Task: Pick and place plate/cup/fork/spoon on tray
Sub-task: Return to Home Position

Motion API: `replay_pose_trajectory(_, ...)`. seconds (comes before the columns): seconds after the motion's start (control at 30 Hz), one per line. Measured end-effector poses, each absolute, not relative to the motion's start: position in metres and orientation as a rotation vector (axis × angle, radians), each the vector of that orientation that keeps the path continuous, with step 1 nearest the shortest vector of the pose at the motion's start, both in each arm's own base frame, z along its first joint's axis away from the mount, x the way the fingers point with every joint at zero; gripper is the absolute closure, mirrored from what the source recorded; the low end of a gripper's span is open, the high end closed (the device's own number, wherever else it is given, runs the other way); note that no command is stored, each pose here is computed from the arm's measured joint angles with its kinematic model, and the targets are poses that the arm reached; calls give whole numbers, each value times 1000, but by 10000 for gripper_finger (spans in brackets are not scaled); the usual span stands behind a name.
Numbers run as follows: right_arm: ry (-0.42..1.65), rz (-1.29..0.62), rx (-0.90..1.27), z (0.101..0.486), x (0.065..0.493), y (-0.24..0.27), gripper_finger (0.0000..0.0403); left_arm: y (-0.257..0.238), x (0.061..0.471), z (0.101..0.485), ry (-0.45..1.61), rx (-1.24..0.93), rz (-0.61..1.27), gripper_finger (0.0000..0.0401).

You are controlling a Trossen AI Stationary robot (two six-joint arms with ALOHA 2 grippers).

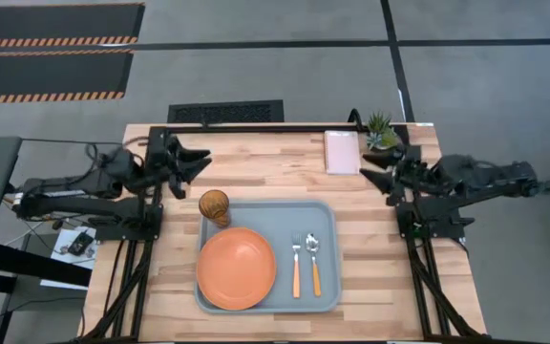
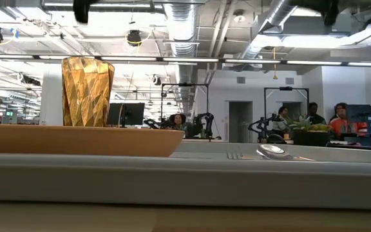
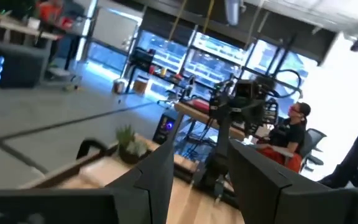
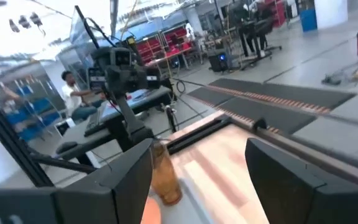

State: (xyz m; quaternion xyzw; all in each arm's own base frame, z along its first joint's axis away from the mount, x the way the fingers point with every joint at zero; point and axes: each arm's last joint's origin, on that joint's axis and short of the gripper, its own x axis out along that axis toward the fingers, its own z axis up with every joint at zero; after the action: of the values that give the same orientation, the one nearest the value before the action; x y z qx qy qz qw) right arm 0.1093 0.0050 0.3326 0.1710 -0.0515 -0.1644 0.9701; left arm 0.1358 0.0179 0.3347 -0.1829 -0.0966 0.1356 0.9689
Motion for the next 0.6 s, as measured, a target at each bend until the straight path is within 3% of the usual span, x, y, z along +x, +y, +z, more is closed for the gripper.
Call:
replay_pose_trajectory(0.23, -99, -318, 442, 269, 119, 8, 127, 15, 124, 266, -238, -468, 280, 264)
replay_pose_trajectory(0.6, -113, -316, 452, 227, 125, 9, 127, 13, 113, 213, -215, -505, 329, 264)
